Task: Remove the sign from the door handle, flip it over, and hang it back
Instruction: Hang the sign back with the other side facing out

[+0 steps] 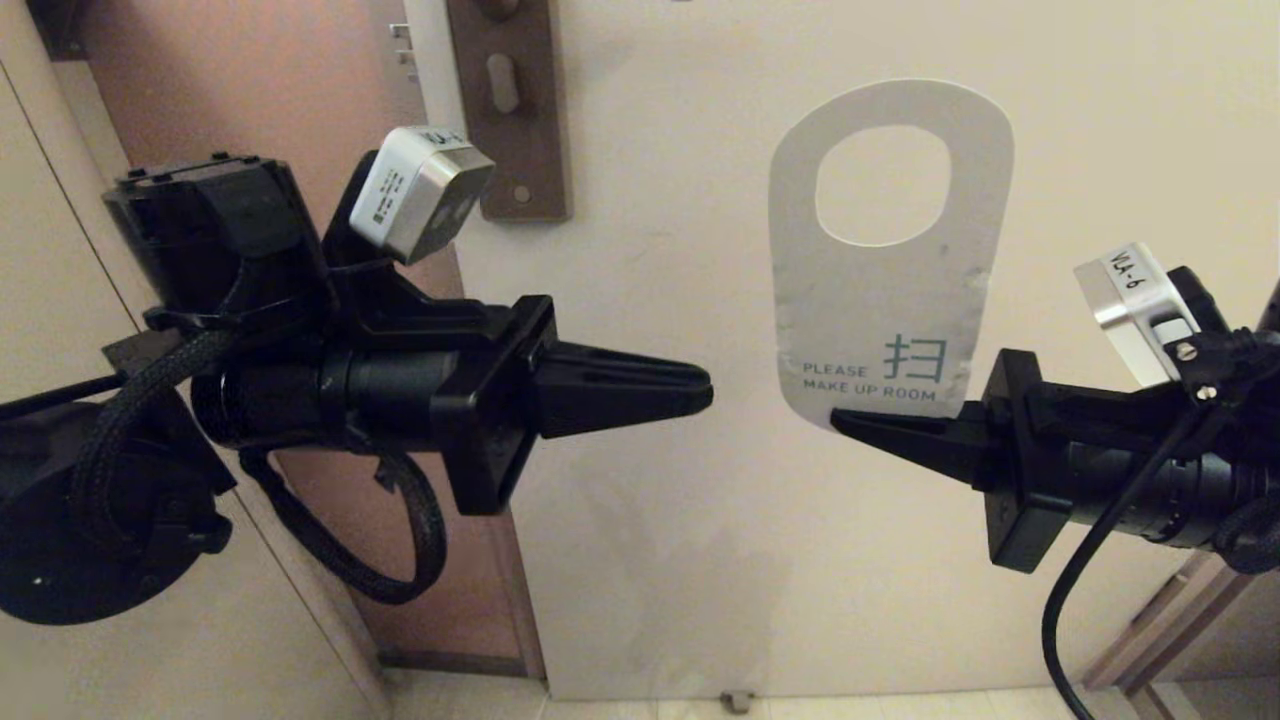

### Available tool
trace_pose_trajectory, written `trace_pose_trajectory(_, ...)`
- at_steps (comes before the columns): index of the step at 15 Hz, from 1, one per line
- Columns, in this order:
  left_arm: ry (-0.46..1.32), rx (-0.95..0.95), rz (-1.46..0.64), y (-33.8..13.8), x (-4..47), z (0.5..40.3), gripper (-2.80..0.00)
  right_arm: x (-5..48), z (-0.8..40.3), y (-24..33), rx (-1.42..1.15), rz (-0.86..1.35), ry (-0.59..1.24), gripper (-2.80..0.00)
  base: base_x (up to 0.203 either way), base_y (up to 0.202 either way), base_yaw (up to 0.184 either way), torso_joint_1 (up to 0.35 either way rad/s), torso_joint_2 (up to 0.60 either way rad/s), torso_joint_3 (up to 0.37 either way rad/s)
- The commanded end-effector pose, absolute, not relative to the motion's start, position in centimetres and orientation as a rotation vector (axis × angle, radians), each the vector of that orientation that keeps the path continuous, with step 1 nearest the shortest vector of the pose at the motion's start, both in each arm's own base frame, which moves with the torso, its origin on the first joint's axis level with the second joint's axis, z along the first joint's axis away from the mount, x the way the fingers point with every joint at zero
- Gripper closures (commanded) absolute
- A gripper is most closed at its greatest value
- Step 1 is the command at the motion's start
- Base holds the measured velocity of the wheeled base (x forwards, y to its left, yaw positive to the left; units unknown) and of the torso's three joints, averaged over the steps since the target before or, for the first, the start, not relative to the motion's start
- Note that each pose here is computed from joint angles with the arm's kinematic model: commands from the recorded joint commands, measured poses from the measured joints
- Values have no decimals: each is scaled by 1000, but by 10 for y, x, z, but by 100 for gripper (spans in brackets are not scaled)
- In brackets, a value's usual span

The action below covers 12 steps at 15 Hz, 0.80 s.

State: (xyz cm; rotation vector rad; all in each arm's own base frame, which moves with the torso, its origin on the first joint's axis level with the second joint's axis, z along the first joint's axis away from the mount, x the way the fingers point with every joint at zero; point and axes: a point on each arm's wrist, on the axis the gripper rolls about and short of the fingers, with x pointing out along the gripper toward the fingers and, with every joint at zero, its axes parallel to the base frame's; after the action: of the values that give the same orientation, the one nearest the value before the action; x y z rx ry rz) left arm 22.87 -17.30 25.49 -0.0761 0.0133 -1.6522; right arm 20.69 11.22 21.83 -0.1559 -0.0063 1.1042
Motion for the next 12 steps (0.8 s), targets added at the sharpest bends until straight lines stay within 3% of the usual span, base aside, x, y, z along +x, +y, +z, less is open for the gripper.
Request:
trace_pose_trajectory(1, 2, -74, -1649, -166, 219, 257, 0, 206, 219, 112, -158, 1104, -15, 0, 0, 0, 0, 0, 0, 0)
trace_pose_trajectory(6, 10, -76, -1577, -156, 217, 252, 0, 206, 218, 112, -161, 1075, -19, 0, 0, 0, 0, 0, 0, 0)
trace_pose_trajectory(12, 3, -11, -1223, -142, 209, 231, 0, 208, 214, 112, -161, 1055, -1, 0, 0, 0, 0, 0, 0, 0)
